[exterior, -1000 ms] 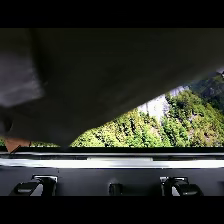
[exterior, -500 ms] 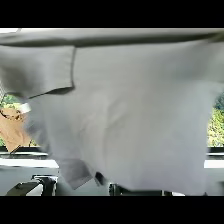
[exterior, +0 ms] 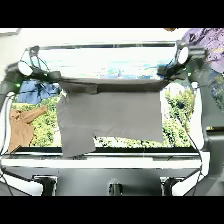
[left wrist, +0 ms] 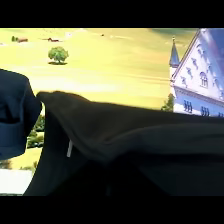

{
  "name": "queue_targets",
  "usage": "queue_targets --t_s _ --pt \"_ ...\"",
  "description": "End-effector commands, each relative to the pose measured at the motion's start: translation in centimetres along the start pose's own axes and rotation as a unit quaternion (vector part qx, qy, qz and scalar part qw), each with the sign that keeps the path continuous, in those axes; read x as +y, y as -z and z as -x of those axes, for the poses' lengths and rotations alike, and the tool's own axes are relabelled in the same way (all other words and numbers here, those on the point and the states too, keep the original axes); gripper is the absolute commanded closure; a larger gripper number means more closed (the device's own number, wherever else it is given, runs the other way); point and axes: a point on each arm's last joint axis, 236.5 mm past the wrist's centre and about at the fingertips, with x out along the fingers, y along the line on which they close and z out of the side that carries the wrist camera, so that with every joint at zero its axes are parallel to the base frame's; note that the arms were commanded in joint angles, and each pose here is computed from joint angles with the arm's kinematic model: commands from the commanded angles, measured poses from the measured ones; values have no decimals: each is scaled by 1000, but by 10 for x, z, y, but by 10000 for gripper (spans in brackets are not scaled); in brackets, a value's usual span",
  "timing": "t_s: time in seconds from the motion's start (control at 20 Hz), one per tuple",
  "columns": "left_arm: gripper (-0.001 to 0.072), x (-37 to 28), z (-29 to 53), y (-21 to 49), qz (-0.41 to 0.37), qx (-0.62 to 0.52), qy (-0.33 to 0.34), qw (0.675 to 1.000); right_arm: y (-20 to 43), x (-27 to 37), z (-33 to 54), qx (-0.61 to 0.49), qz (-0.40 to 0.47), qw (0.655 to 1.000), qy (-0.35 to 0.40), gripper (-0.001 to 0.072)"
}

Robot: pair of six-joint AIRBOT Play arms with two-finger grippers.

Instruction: Fold the clothes and pants, and hang the long-sleeved shirts on hangers.

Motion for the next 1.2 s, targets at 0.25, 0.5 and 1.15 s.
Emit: queue_targets --t_s 0.25,0.5,1.15 --pt "457 25 -32 8 -6 15 -10 1000 35 46 -31 79 -28 992 -93 275" --pt "-3 59 30 9 51 53 -21 997 49 12 66 85 107 989 -65 169" --pt "0 117 114 73 160 61 -30 985 221 -79 62 166 -103 950 -245 191"
